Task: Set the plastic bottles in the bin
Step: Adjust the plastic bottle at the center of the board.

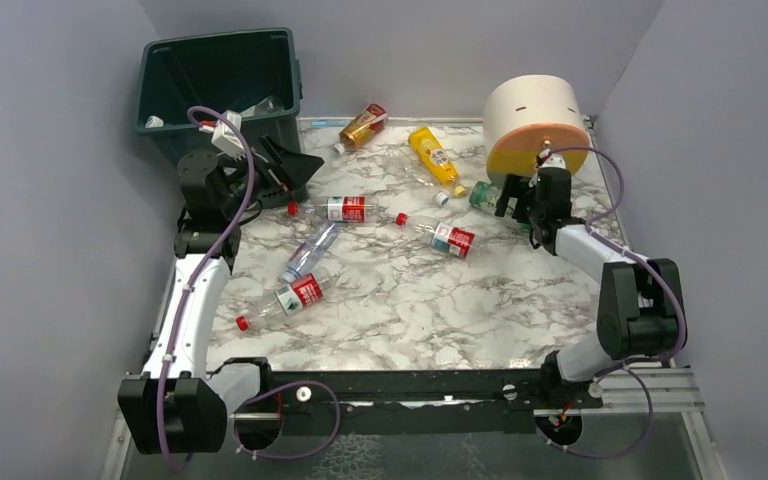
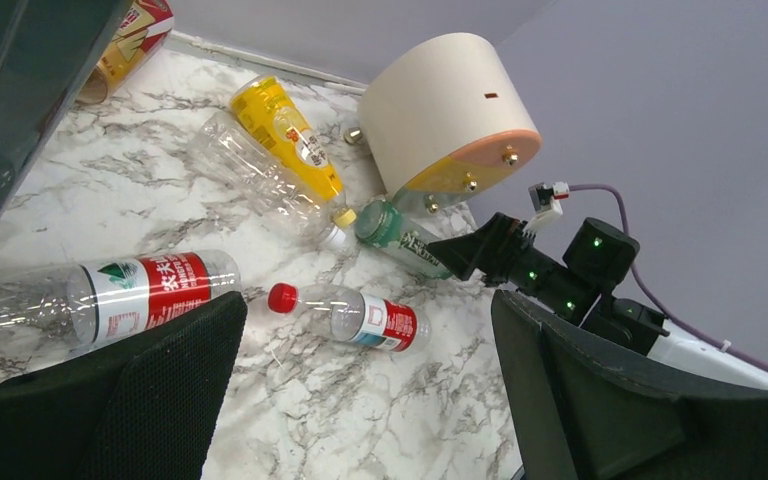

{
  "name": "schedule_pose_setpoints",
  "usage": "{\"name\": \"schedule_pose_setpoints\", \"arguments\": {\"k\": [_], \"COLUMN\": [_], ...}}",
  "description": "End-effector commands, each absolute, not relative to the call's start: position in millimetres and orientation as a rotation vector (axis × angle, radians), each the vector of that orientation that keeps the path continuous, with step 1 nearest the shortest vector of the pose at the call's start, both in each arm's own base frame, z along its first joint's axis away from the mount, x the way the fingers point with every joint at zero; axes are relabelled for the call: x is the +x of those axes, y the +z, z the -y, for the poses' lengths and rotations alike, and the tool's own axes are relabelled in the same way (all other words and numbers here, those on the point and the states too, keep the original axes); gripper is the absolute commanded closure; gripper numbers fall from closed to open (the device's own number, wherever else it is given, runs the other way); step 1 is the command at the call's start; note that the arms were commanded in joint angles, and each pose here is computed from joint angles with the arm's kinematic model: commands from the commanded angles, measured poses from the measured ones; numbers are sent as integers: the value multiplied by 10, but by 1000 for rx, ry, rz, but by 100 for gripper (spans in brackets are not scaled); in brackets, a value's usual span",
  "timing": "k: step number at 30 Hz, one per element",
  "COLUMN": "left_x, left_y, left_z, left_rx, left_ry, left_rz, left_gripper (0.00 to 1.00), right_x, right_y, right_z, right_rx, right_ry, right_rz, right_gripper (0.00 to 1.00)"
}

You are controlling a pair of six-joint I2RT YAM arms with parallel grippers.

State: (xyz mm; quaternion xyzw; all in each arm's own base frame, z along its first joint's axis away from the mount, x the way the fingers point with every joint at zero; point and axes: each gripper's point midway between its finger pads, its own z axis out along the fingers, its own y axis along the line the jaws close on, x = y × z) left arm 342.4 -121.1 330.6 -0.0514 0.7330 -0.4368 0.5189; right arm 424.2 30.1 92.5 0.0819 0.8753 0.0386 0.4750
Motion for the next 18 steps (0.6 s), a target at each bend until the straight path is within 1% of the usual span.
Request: {"name": "schedule_pose_setpoints", "arguments": {"k": [1,5,10,18], "left_x": [3392,3397,3420,3404], "left_y": [3465,3457,3433,3440], "left_z": [1271,1284,1321,1349], "left_rx": [-61,-57,-59,-51], "left_ry": [-1051,-1047,-1046,-1039], "left_rz": [-1713,-1717,-1724,-1728], "left_gripper": [1,1,1,1], "right_x": [3936,3856,3978,4236], "right_y": [898,1204,1516,1207], "right_z": [-541,-525,-426,-374], "right_rx": [167,156,178,185], "right_ry": [271,268,208,150], "right_rz": [-2186,-2119,-2056,-2123], "right_gripper": [2,2,2,2]}}
